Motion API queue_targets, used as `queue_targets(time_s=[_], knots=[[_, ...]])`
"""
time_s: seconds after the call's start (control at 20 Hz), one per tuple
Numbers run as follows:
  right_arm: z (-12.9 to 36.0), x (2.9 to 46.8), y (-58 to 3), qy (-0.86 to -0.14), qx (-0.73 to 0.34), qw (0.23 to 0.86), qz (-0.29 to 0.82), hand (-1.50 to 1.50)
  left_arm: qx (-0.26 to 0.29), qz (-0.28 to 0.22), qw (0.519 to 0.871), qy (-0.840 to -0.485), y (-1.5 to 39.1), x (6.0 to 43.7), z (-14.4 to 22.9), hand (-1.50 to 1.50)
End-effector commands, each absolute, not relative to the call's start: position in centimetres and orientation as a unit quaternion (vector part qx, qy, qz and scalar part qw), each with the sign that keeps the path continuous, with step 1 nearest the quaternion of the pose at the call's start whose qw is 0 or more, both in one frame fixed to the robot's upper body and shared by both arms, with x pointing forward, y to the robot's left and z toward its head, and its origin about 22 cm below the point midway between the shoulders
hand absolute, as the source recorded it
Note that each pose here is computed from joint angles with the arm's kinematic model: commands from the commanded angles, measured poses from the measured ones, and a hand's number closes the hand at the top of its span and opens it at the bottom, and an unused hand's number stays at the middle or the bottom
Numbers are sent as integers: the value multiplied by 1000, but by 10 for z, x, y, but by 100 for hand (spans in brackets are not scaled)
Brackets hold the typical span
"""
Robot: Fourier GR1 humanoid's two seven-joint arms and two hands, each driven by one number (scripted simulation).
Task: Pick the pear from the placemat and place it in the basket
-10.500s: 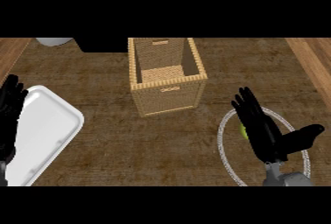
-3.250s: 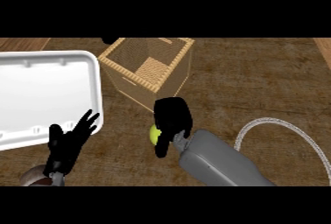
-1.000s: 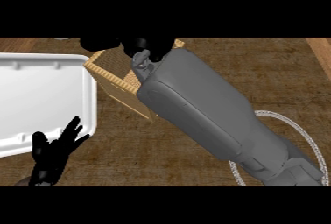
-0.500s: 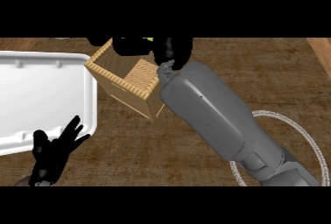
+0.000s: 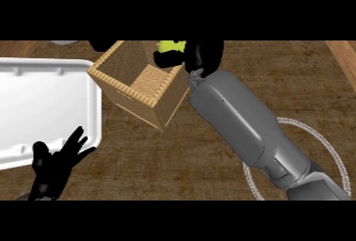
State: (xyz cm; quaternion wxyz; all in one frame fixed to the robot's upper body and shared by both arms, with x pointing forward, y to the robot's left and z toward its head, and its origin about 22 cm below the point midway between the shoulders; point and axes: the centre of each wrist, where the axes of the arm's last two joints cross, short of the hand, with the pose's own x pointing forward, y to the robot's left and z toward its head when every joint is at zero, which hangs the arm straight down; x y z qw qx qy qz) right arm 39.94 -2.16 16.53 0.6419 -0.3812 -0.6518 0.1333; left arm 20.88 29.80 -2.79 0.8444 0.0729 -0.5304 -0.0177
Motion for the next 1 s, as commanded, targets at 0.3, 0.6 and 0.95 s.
queue_targets(time_s=[0.3, 0.6, 0.95], knots=[[176, 405, -44, -668, -396, 617, 131, -150, 72, -13, 871, -486, 301, 196, -55, 0], [181, 392, -65, -686, -373, 622, 61, -150, 68, -6, 873, -483, 286, 196, -57, 0], [208, 378, -138, -663, -396, 635, 2, -150, 80, -6, 876, -475, 309, 187, -52, 0]])
